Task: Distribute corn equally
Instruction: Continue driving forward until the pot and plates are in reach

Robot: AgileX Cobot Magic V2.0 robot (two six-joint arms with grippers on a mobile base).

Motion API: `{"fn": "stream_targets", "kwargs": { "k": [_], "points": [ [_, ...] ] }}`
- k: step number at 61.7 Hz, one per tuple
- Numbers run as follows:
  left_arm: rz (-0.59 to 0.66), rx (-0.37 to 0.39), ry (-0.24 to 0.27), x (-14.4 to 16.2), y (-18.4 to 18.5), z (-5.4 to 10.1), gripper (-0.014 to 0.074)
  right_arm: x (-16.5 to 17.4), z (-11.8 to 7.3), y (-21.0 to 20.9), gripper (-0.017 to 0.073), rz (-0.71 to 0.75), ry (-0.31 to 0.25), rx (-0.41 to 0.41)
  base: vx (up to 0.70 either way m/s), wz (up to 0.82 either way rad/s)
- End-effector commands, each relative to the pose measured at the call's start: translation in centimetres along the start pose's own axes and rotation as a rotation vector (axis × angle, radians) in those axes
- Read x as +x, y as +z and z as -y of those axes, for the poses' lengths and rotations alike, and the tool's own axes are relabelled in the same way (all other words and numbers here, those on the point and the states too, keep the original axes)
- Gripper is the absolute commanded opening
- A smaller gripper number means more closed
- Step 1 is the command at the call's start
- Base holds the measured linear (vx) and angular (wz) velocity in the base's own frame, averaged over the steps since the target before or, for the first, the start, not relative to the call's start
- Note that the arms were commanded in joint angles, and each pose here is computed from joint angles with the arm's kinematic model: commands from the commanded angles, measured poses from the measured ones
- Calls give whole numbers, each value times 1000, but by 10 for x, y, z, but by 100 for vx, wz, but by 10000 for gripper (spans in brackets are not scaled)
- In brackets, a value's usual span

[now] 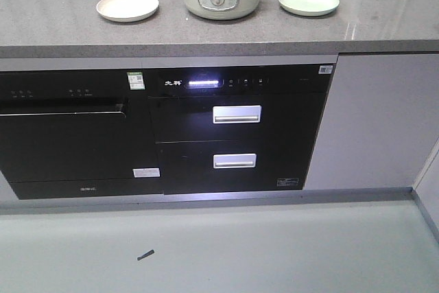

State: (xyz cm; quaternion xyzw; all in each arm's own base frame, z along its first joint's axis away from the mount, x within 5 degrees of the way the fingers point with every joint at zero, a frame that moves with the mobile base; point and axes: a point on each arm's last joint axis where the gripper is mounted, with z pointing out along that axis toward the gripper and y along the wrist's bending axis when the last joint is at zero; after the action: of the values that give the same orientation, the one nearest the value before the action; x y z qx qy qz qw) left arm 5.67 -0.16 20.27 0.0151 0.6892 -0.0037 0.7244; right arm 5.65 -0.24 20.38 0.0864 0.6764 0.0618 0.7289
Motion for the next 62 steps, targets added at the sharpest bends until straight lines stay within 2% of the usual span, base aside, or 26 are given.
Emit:
{"fn": "stream_targets", "kwargs": {
  "k": [1,62],
  "points": [
    [89,-9,-13,-7,-2,-1,-6,-4,0,-1,-4,69,-8,2,12,2],
    [89,-9,-13,-7,-2,-1,-6,-4,0,-1,-4,69,-8,2,10,1]
  ]
}}
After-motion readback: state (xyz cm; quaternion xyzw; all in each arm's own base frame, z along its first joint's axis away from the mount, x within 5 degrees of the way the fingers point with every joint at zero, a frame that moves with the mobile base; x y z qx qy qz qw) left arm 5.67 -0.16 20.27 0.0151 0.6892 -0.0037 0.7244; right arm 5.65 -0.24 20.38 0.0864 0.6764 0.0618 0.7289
